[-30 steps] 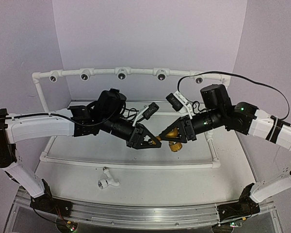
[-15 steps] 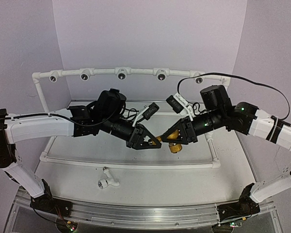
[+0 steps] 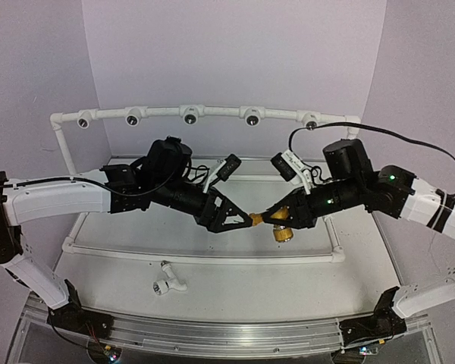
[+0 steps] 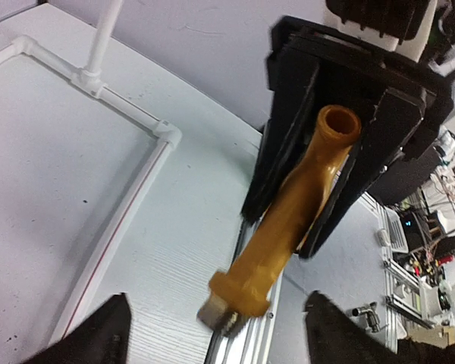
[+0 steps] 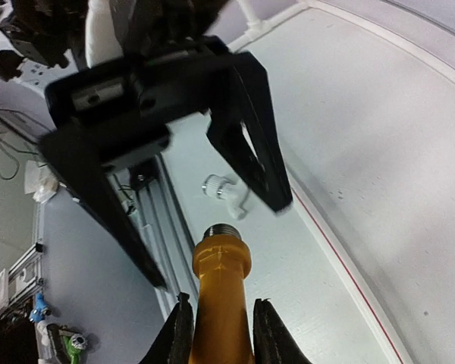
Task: Install the water faucets
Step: Pass from the left arm to the right, then hold the pipeline at the center of the board.
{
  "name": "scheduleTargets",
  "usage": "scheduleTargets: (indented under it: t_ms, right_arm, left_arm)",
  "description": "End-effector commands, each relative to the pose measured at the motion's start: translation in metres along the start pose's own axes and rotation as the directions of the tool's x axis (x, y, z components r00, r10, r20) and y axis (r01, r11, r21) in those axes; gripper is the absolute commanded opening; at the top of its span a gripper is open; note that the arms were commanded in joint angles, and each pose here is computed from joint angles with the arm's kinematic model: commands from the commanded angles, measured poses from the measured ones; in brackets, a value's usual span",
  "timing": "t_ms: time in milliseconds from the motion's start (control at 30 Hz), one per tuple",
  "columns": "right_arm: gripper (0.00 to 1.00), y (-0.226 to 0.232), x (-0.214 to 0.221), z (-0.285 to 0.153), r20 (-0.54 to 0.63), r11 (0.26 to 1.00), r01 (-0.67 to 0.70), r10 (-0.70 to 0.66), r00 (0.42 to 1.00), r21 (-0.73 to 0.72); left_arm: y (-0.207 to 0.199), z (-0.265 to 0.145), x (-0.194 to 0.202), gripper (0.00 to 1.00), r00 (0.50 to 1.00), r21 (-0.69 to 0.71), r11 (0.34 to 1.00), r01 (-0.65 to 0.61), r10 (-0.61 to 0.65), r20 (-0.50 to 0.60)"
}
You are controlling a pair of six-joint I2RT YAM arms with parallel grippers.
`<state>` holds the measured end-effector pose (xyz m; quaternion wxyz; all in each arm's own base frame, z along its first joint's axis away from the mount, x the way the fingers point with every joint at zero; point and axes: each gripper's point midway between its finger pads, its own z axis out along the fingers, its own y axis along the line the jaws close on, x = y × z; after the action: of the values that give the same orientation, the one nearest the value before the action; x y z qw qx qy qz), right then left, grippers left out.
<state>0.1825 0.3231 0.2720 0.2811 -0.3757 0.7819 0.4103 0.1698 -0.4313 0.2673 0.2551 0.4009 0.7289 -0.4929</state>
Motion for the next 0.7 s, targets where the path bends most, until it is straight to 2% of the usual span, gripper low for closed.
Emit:
scheduleTargets:
  t_ms: [0,167,267,400,533,667]
  right_arm:
    - [0.00,-0.045,-0.014,-0.059,0.208,0.924,-0.099,0.022,0.978,0.370]
    - [0.00,-0.048,-0.025,-0.119,0.399,0.865,-0.164,-0.045,0.916,0.474]
    - [0.00,-0.042,-0.033,-0.140,0.421,0.849,-0.147,-0.095,0.902,0.507]
    - [0.00,-0.048,-0.041,-0.161,0.350,0.775,-0.074,-0.197,0.916,0.628]
    - [0.00,-0.062,-0.054,-0.170,0.155,0.645,0.080,-0.301,0.941,0.760]
    - [0.00,-0.071,-0.073,-0.172,-0.014,0.533,0.225,-0.370,0.929,0.816]
  left_arm:
    - [0.012,-0.023,-0.018,1.00,0.993,-0.123,0.992,0.008,0.006,0.115]
    - [0.026,-0.015,0.001,1.00,0.994,-0.146,0.987,0.073,-0.060,0.091]
    - [0.033,-0.004,0.012,0.97,0.993,-0.147,0.984,0.103,-0.094,0.065]
    - [0.044,0.022,0.033,0.86,0.996,-0.168,0.982,0.089,-0.092,-0.012]
    - [0.061,0.053,0.054,0.85,0.991,-0.192,0.979,0.072,-0.093,-0.101]
    - [0.079,0.087,0.084,0.87,0.967,-0.270,0.962,-0.036,-0.034,-0.251]
